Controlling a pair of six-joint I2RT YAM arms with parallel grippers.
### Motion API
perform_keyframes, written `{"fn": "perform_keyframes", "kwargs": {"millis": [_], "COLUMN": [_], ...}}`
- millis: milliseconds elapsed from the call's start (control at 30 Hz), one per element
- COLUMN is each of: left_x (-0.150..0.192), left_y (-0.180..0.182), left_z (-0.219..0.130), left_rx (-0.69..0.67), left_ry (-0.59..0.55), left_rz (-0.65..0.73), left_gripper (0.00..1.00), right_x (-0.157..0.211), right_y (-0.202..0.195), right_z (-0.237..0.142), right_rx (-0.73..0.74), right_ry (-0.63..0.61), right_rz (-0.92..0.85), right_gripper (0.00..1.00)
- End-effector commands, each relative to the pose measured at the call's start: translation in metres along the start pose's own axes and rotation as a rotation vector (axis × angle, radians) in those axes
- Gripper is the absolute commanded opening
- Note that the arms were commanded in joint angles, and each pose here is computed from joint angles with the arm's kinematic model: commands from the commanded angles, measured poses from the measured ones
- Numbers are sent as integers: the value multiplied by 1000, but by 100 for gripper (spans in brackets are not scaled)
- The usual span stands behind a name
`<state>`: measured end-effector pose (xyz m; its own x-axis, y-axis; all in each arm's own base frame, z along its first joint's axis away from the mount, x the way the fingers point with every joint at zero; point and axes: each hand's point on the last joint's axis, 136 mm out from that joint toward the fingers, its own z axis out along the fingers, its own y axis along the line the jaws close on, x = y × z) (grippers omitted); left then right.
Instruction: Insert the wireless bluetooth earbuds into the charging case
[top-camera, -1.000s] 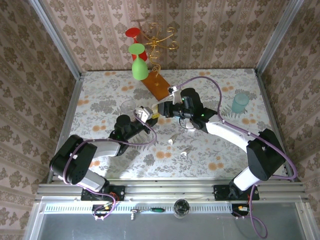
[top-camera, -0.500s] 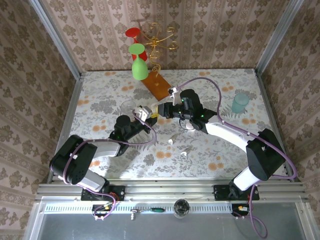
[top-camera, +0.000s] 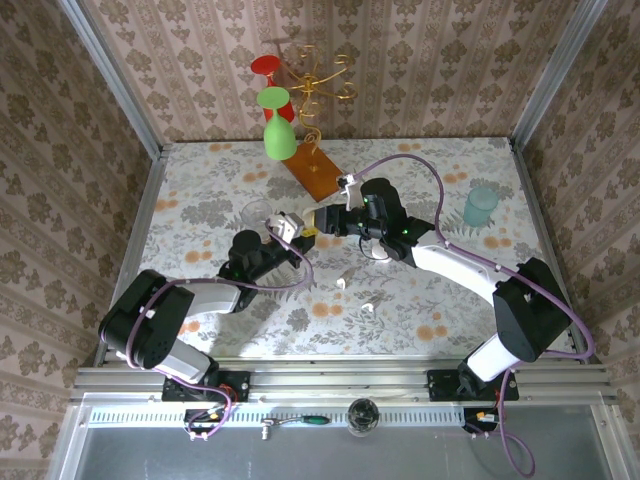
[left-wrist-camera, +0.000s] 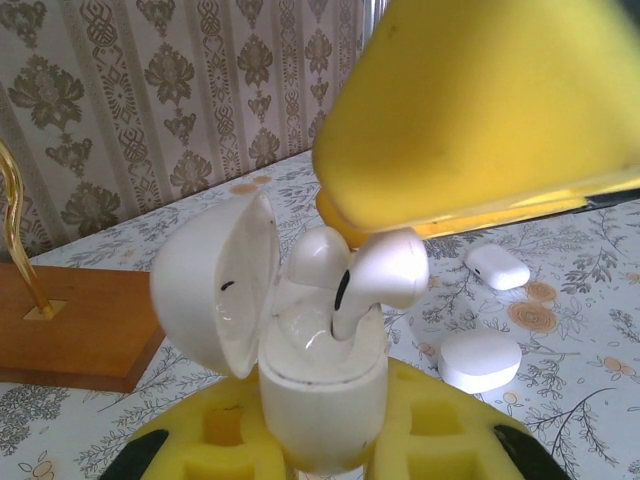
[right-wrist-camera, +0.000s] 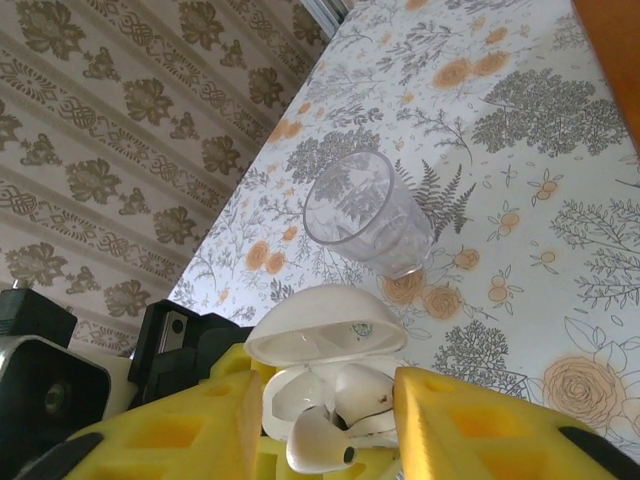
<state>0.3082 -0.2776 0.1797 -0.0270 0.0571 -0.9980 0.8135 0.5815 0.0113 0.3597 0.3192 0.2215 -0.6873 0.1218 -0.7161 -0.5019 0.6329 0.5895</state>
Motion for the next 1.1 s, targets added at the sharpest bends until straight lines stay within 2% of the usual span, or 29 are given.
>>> {"fn": "perform_keyframes", "kwargs": {"millis": [0,333,533,700,867,1067], "left_x": [-22,-20,-17,-19,-16,-13], "left_y": [2,11,10,11,10,7], "left_z": [3,5,6,3,5,7], "left_rx": [13,-11,-5,-11,-1,20], "left_ry": [-59,-50,-44,-51,-44,-41], "left_rz": [3,-27,-36,-49,-45,-47], "left_gripper": [0,0,0,0,0,0], "right_x": [-4,10,9,4,0,-7], "right_y": [18,27,33,24,14,17], "right_z": [-3,-3,0,-9,-21,-22], "right_rx": [-69,-131,-163,-103,-75,-90], "right_ry": [24,67,68,32,25,7], "right_rz": [-9,8,1,-18,-32,-33], "right_gripper": [35,33,35,37,47,45]}}
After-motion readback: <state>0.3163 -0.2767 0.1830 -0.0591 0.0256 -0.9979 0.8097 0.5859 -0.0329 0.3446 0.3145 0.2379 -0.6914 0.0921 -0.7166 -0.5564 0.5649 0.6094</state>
